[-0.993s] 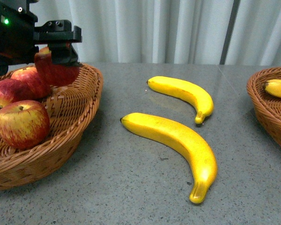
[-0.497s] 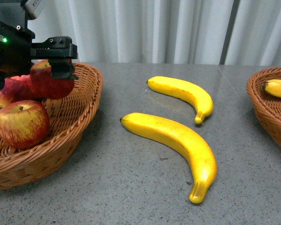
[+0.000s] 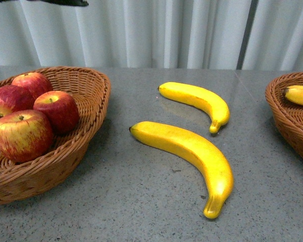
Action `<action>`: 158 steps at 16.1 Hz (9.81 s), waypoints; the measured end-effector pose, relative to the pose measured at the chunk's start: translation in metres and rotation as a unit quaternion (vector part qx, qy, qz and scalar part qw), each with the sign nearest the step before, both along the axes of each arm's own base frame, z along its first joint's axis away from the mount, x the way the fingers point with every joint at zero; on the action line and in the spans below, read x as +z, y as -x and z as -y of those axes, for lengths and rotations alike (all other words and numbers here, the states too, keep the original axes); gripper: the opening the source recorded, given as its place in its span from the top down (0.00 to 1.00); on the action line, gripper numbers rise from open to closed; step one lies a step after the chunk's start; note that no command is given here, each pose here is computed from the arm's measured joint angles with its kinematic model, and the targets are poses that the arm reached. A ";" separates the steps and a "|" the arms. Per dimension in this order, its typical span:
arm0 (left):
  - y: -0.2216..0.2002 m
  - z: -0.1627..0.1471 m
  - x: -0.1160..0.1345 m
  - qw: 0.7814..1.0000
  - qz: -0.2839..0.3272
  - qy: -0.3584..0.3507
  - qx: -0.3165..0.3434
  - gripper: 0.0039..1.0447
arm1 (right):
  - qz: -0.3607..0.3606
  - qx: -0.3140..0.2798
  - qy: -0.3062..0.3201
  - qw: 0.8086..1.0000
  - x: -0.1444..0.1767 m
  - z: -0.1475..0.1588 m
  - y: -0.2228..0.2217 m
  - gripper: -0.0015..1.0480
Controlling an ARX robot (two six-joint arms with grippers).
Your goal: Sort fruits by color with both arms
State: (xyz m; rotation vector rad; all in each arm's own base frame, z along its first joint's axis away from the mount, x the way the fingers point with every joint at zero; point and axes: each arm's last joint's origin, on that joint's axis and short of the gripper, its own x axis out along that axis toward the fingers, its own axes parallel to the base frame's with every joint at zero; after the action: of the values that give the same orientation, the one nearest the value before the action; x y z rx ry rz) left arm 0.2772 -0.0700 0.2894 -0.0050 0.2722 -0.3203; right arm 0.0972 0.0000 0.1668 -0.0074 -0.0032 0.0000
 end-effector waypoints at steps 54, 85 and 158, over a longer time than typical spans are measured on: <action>0.180 -0.070 -0.122 0.978 0.135 -0.003 0.159 0.06 | -0.136 0.289 0.064 0.945 0.060 -0.146 -0.250 0.06; 0.180 -0.070 -0.122 0.978 0.135 -0.003 0.159 0.06 | -0.238 0.079 0.144 0.957 0.070 0.033 -0.250 0.67; 0.180 -0.070 -0.122 0.978 0.135 -0.003 0.159 0.06 | -0.006 0.023 0.031 0.999 0.145 -0.002 -0.086 0.36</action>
State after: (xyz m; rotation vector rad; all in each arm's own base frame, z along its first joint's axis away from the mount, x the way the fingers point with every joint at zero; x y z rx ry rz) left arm 0.0976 0.0000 0.1670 0.0002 0.0006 0.0004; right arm 0.1836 0.0021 0.3120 -0.0687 0.0082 0.0453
